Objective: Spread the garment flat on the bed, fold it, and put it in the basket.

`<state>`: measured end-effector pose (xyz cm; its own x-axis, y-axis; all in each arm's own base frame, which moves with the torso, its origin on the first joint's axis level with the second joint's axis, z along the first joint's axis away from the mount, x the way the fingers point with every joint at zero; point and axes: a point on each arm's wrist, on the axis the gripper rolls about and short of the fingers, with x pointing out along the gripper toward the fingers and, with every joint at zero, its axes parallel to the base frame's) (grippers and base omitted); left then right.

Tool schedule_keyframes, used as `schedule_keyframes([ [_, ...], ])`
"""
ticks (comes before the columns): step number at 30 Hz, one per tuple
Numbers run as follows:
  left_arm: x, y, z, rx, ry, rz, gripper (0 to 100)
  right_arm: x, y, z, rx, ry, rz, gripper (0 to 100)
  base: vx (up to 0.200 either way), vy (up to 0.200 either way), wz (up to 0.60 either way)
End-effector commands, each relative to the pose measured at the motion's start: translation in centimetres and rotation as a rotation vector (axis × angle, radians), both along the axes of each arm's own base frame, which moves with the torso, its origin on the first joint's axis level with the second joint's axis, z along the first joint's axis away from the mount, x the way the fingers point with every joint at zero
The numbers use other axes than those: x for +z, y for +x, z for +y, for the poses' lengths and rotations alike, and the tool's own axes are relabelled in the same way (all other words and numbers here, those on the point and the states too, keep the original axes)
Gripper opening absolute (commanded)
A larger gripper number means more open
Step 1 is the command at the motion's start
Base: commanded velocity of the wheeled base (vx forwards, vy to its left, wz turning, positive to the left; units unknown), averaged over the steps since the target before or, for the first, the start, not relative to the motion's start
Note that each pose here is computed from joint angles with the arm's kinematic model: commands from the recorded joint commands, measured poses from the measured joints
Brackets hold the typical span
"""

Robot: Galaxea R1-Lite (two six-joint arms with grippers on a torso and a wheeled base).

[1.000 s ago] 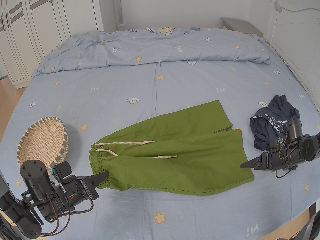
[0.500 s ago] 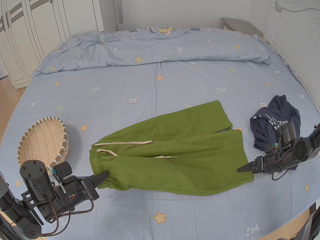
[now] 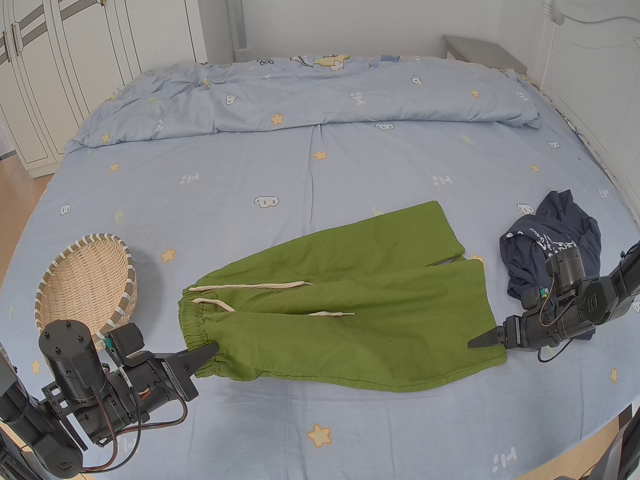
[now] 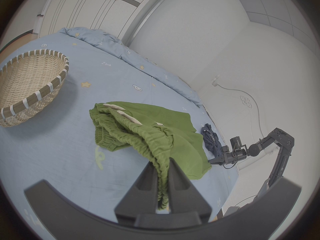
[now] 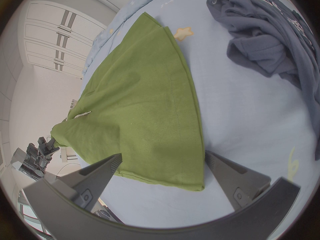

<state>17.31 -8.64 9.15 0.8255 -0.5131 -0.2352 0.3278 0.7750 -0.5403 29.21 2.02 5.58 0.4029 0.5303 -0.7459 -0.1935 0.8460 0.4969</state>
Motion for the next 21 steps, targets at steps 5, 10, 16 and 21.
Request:
schedule_keyframes([
  [5,-0.2,-0.3,0.2,0.001,0.007,0.014,0,-0.1,-0.1,0.4,0.013,0.002,0.011,0,0.0,0.0,0.0],
  [10,-0.2,-0.3,0.2,0.001,0.008,0.012,0,-0.2,-0.2,0.4,0.013,0.003,0.015,0,0.0,0.0,0.0],
  [16,-0.5,-0.4,0.3,0.001,0.025,0.037,0,0.8,-1.0,0.4,0.015,0.002,0.025,0,0.0,0.0,0.0],
  [21,-0.5,-1.2,0.8,-0.023,0.07,0.078,0,3.1,-3.1,0.4,0.022,-0.002,0.033,0,0.0,0.0,0.0],
])
